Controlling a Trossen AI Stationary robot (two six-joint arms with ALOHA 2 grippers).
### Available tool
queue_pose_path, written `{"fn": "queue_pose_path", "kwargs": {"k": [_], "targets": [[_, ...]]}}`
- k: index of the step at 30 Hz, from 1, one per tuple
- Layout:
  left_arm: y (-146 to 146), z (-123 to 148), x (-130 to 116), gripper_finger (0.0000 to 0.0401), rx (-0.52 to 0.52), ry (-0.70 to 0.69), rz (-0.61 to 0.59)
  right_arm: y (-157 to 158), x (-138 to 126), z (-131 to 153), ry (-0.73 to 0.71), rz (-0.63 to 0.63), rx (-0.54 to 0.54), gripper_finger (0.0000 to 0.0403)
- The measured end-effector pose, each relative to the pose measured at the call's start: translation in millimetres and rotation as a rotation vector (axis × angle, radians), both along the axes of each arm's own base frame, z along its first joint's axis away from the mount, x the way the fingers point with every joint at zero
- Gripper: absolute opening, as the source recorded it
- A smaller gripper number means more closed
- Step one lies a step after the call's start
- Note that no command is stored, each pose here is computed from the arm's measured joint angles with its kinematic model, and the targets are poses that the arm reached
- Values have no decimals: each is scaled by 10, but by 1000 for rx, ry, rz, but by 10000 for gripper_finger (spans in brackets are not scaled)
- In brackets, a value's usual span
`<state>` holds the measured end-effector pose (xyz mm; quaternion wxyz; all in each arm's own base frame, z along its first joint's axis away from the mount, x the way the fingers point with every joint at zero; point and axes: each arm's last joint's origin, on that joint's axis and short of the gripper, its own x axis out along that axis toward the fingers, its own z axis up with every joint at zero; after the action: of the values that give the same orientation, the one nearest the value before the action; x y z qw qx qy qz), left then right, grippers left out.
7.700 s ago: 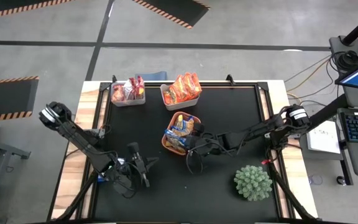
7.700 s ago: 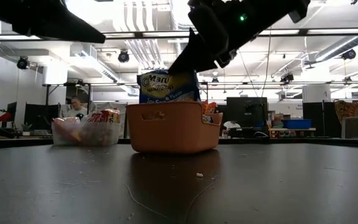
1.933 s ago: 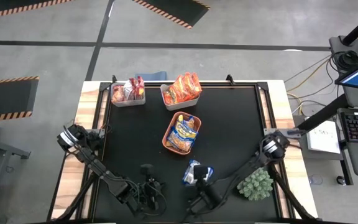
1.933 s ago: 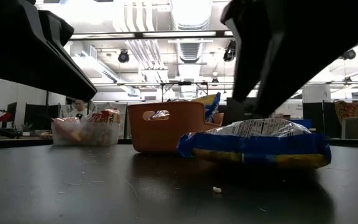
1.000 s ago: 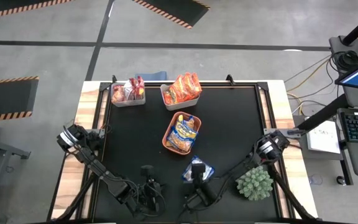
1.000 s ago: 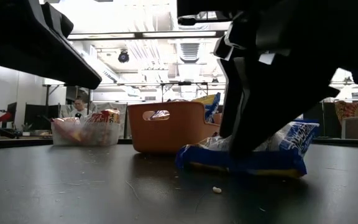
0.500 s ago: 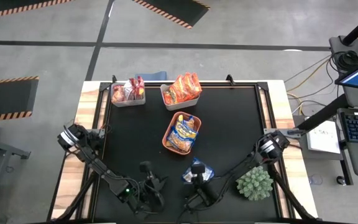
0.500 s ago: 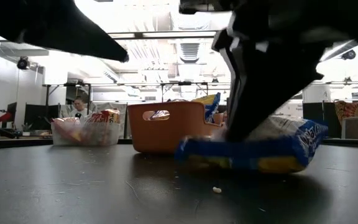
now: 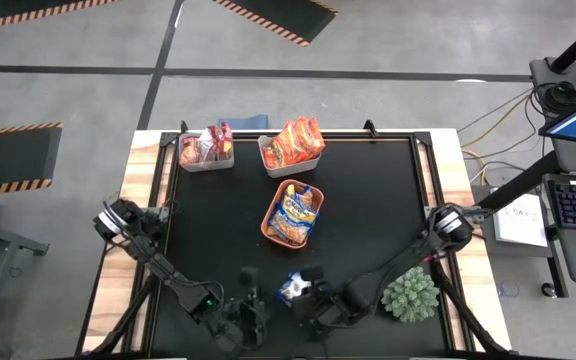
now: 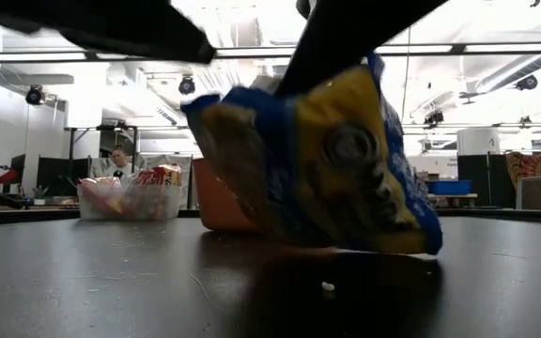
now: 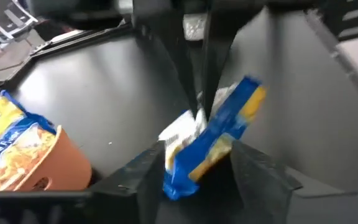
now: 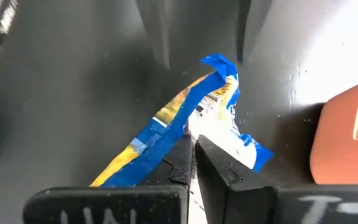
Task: Sort Maruchan noodles
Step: Put the blue bag into the orange bin
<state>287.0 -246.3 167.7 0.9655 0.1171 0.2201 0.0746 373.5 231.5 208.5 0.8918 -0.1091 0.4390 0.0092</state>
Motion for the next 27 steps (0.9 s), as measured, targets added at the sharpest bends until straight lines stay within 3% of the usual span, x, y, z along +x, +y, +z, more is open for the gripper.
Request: {"fn": "queue_pose_path", "kwargs": {"k": [6, 13, 17, 23, 27], "targets": [[46, -192, 124, 210, 35, 15, 1, -75, -110, 24, -50, -1, 40, 8], [64, -317, 266, 208, 43, -32, -3, -119, -175, 32, -80, 0, 60, 8], [67, -316, 269, 158, 41, -34, -2, -120, -176, 22, -85, 1, 60, 8], [68, -303, 265, 16, 1, -37, 6, -129, -178, 73, -102, -8, 59, 15], [72, -310, 261, 14, -50, -41, 31, -181, -199, 222, -129, -24, 91, 53]]}}
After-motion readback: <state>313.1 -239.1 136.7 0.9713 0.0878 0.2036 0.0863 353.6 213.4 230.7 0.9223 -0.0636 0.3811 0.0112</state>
